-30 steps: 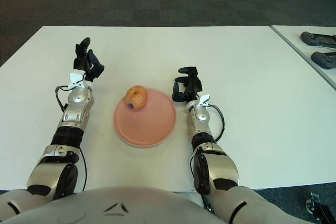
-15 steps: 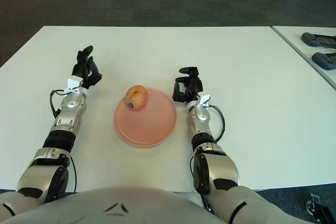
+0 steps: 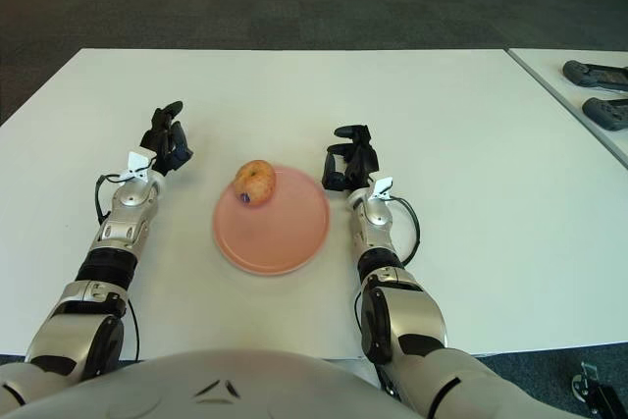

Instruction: Put the apple into the plate.

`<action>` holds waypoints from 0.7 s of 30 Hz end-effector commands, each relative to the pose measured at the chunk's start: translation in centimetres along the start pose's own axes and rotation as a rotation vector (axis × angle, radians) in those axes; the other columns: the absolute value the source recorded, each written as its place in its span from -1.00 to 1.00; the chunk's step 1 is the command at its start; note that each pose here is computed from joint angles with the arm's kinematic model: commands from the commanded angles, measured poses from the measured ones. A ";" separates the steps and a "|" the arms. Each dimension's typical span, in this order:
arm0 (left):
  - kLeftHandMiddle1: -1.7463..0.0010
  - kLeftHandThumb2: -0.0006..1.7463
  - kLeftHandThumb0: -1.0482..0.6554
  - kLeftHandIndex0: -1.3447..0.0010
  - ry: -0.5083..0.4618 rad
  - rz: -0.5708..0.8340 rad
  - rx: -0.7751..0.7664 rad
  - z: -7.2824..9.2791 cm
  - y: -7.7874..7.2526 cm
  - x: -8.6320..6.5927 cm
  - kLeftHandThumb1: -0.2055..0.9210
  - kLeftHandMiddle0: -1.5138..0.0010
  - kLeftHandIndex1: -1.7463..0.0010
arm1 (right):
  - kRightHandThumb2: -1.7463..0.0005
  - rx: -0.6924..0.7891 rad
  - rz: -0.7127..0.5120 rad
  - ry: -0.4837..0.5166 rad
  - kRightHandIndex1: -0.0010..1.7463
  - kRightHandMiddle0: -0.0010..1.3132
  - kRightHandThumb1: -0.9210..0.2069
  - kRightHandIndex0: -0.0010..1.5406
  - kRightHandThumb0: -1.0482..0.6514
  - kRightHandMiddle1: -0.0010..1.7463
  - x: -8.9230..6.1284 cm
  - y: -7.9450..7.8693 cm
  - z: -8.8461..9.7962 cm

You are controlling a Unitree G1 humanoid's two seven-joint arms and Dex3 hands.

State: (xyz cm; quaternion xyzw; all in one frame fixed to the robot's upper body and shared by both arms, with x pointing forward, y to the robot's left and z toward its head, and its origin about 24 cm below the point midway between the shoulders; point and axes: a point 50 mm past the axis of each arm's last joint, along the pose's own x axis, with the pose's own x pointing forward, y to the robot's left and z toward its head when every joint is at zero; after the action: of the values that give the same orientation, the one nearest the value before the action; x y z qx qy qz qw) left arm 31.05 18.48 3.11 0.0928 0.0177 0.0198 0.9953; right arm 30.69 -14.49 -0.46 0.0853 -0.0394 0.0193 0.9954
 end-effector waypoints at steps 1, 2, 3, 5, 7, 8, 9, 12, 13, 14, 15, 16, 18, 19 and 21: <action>0.75 0.12 -0.76 1.00 0.021 0.011 -0.004 -0.3 0.4 -0.1 1.00 0.89 0.41 | -0.73 0.023 -0.016 0.078 1.00 0.45 0.36 -0.04 0.86 1.00 -1.2 -0.1 -1.6; 0.75 0.12 -0.76 1.00 0.026 0.014 -0.006 -0.4 0.4 -0.1 1.00 0.89 0.40 | -0.73 0.023 -0.016 0.078 1.00 0.45 0.36 -0.04 0.86 1.00 -1.2 -0.1 -1.6; 0.75 0.12 -0.76 1.00 0.032 0.018 -0.008 -0.5 0.4 -0.1 1.00 0.89 0.40 | -0.73 0.023 -0.016 0.078 1.00 0.45 0.36 -0.04 0.86 1.00 -1.2 -0.1 -1.6; 0.75 0.12 -0.77 1.00 0.043 0.025 -0.009 -0.8 0.3 -0.1 1.00 0.88 0.40 | -0.73 0.024 -0.017 0.079 1.00 0.45 0.36 -0.04 0.86 1.00 -1.2 -0.1 -1.6; 0.74 0.12 -0.77 1.00 0.061 0.033 -0.010 -1.3 0.2 -0.1 1.00 0.88 0.39 | -0.73 0.024 -0.017 0.081 1.00 0.45 0.36 -0.04 0.86 1.00 -1.2 -0.1 -1.6; 0.74 0.12 -0.77 1.00 0.068 0.037 -0.010 -1.4 0.1 0.0 1.00 0.88 0.38 | -0.73 0.025 -0.018 0.082 1.00 0.45 0.36 -0.04 0.86 1.00 -1.2 -0.1 -1.7; 0.74 0.12 -0.77 1.00 0.070 0.039 -0.010 -1.5 0.1 0.0 1.00 0.87 0.38 | -0.73 0.025 -0.018 0.082 1.00 0.45 0.36 -0.04 0.86 1.00 -1.2 -0.1 -1.7; 0.73 0.12 -0.78 1.00 0.075 0.043 -0.015 -1.7 0.0 0.0 1.00 0.87 0.37 | -0.73 0.025 -0.021 0.082 1.00 0.44 0.36 -0.04 0.86 1.00 -1.2 -0.1 -1.7; 0.73 0.12 -0.78 1.00 0.076 0.044 -0.017 -1.7 0.0 0.0 1.00 0.87 0.37 | -0.73 0.024 -0.022 0.081 1.00 0.44 0.36 -0.04 0.86 1.00 -1.2 -0.2 -1.7; 0.73 0.12 -0.78 1.00 0.080 0.046 -0.023 -1.9 0.0 0.0 1.00 0.86 0.36 | -0.73 0.023 -0.023 0.080 1.00 0.44 0.36 -0.04 0.86 1.00 -1.2 -0.2 -1.6; 0.73 0.12 -0.78 1.00 0.082 0.047 -0.027 -1.9 -0.1 0.0 1.00 0.86 0.36 | -0.73 0.022 -0.024 0.079 1.00 0.44 0.36 -0.04 0.86 1.00 -1.2 -0.2 -1.6; 0.73 0.11 -0.78 1.00 0.087 0.050 -0.034 -2.1 -0.2 0.0 1.00 0.86 0.36 | -0.73 0.022 -0.025 0.078 1.00 0.44 0.36 -0.04 0.86 1.00 -1.2 -0.2 -1.6; 0.73 0.11 -0.78 1.00 0.092 0.054 -0.041 -2.2 -0.2 0.0 1.00 0.86 0.36 | -0.73 0.023 -0.026 0.076 1.00 0.44 0.36 -0.04 0.86 1.00 -1.3 -0.2 -1.6; 0.73 0.11 -0.78 1.00 0.093 0.055 -0.043 -2.2 -0.3 0.0 1.00 0.86 0.35 | -0.73 0.023 -0.026 0.076 1.00 0.44 0.36 -0.04 0.86 1.00 -1.3 -0.2 -1.6; 0.73 0.11 -0.78 1.00 0.095 0.058 -0.045 -2.3 -0.3 0.1 1.00 0.86 0.35 | -0.73 0.024 -0.027 0.076 1.00 0.44 0.36 -0.04 0.86 1.00 -1.3 -0.2 -1.6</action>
State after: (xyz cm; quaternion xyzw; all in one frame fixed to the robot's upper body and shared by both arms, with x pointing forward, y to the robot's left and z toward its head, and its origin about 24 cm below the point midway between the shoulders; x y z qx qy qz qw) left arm 30.81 18.60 0.85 0.0770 0.0598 0.0465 0.9941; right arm 30.68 -14.49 -0.48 0.0859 -0.0390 0.0187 0.9954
